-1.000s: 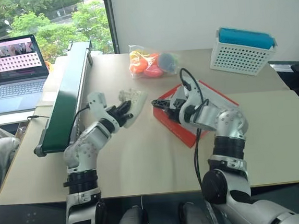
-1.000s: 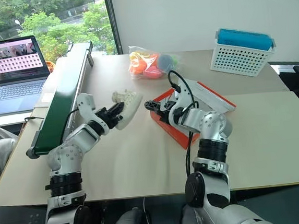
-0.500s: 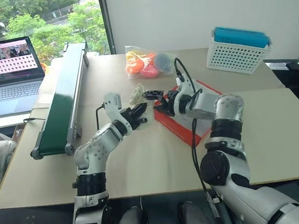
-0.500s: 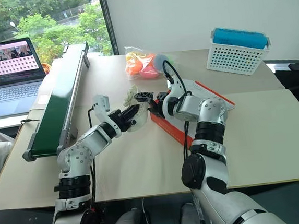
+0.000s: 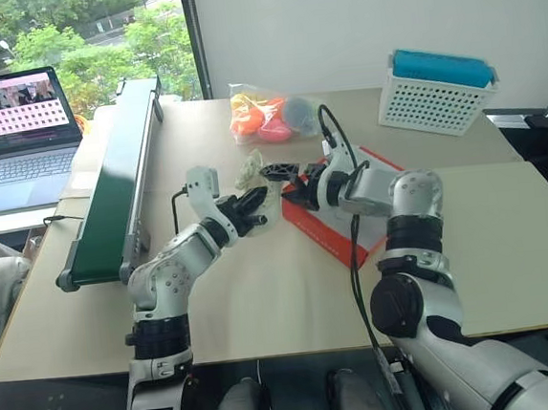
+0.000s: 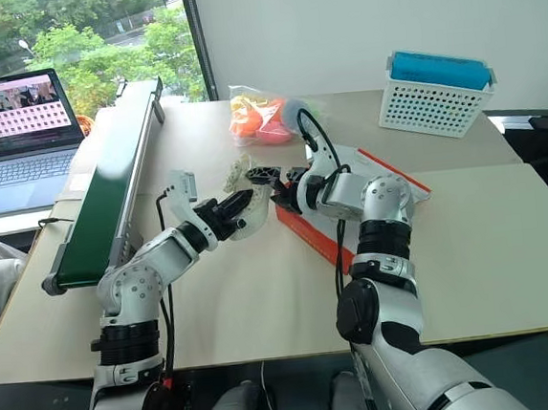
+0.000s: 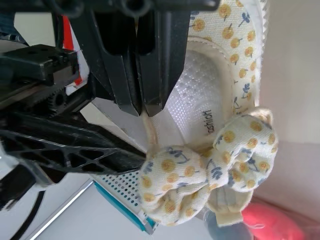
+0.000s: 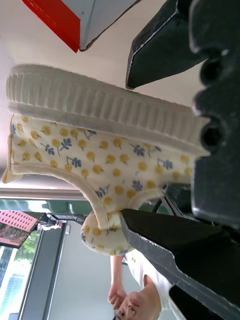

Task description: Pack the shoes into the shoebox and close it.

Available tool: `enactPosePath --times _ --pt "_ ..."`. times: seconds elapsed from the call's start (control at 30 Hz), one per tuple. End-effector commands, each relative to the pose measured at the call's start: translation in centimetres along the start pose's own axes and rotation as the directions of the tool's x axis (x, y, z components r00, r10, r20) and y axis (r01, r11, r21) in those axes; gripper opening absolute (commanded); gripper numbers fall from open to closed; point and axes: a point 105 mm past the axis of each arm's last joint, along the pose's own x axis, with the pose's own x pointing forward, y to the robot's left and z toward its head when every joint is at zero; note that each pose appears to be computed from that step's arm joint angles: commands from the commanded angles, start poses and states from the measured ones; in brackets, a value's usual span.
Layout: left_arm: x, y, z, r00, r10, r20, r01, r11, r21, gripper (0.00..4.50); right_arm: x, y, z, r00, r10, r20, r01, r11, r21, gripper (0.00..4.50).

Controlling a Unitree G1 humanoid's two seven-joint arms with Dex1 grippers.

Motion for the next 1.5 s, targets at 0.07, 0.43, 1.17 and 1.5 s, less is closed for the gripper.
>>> enactPosePath --times 0.07,0.43,1.17,1.5 --pt "-1.7 -0.7 3.6 0.996 -0.054 0.073 0.049 0.996 0.073 0.06 -0.1 0.4 0.8 0.999 0.029 0.026 -0.029 0.999 -0.022 4.50" --pt "-2.0 -1.0 3.6 0.996 -0.060 0.058 0.055 0.994 0.090 0.06 0.1 1.8 1.3 0.996 0.081 0.034 -0.080 0.996 -0.027 4.50" --pt "-1.3 -1.5 3.2 0.996 -0.079 0.043 0.076 0.994 0.074 0.00 0.5 3.0 1.7 0.991 0.105 0.078 -0.105 0.994 0.002 1.09" --pt "-1.3 -0.9 1.9 0.999 -0.038 -0.014 0.040 0.991 0.132 0.00 0.4 3.6 2.3 0.985 0.121 0.119 -0.123 0.992 0.012 0.49"
